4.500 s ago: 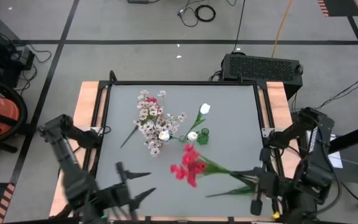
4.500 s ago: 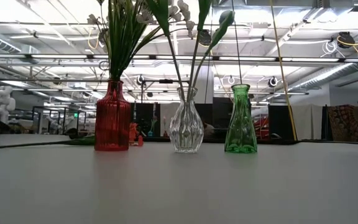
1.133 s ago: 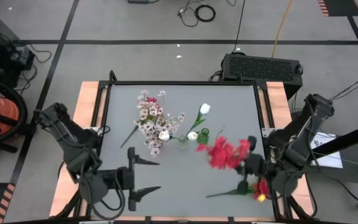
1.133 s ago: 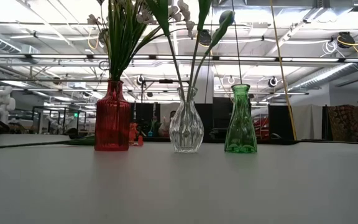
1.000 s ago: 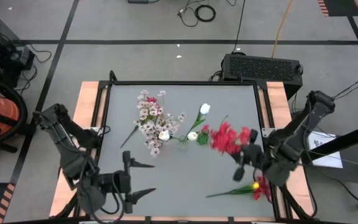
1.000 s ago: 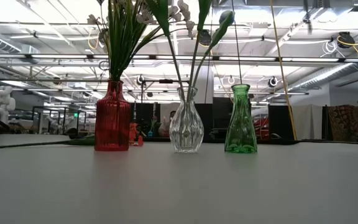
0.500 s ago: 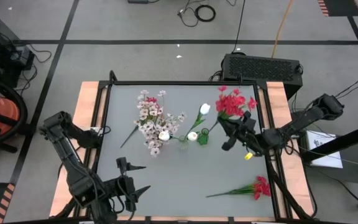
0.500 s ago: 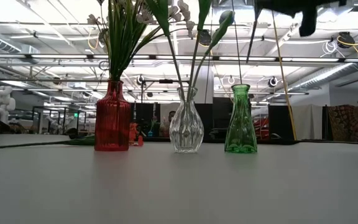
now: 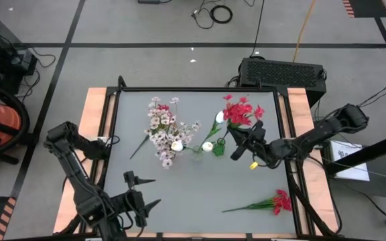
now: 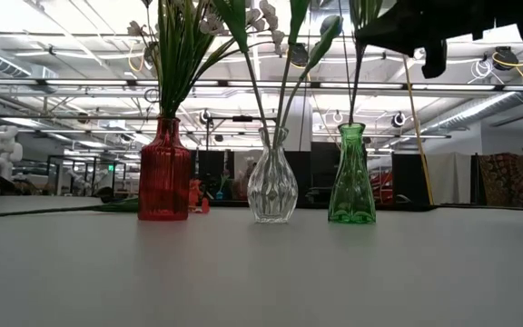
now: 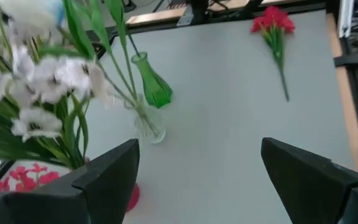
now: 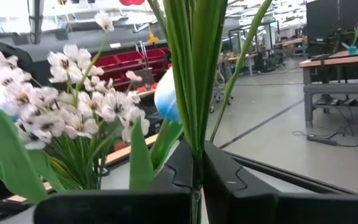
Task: Sort flowers into vase by color
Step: Put the bottom left red flower into the green flower vase
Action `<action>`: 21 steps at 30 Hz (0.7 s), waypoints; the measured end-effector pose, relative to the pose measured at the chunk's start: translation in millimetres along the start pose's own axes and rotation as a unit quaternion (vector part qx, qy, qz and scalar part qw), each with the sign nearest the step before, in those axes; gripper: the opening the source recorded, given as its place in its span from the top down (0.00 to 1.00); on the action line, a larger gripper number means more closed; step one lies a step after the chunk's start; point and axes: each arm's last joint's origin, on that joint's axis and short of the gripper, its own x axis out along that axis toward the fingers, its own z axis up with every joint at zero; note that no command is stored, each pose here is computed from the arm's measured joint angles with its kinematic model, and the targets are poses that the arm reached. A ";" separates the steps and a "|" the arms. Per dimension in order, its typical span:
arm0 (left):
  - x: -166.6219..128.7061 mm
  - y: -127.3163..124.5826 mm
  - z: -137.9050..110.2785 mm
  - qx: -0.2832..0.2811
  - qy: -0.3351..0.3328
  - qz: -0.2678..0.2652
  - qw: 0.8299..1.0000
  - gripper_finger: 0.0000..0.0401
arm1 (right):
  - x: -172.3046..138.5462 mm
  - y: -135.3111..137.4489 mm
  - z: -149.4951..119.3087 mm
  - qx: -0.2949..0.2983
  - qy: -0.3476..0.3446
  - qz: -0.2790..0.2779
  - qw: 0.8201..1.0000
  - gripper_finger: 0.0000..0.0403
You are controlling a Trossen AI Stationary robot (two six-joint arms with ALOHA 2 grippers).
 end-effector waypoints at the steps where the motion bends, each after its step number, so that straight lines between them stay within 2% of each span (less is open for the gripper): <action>1: 2.2 0.1 -4.2 0.000 0.003 0.003 1.000 0.15 | 0.8 0.1 -1.8 -0.002 0.002 -0.002 1.000 0.99; 6: 11.8 1.1 -24.6 -0.025 0.016 0.019 0.999 0.15 | 3.9 0.0 -10.6 -0.011 0.010 -0.021 1.000 0.99; 16: 27.5 6.6 -58.5 -0.069 0.060 0.043 0.995 0.15 | 7.4 1.9 -26.5 -0.021 0.028 -0.025 0.999 0.99; 21: 43.3 16.5 -70.2 -0.087 0.077 0.079 0.990 0.18 | 6.8 -0.2 -36.2 -0.022 0.053 -0.035 0.998 0.89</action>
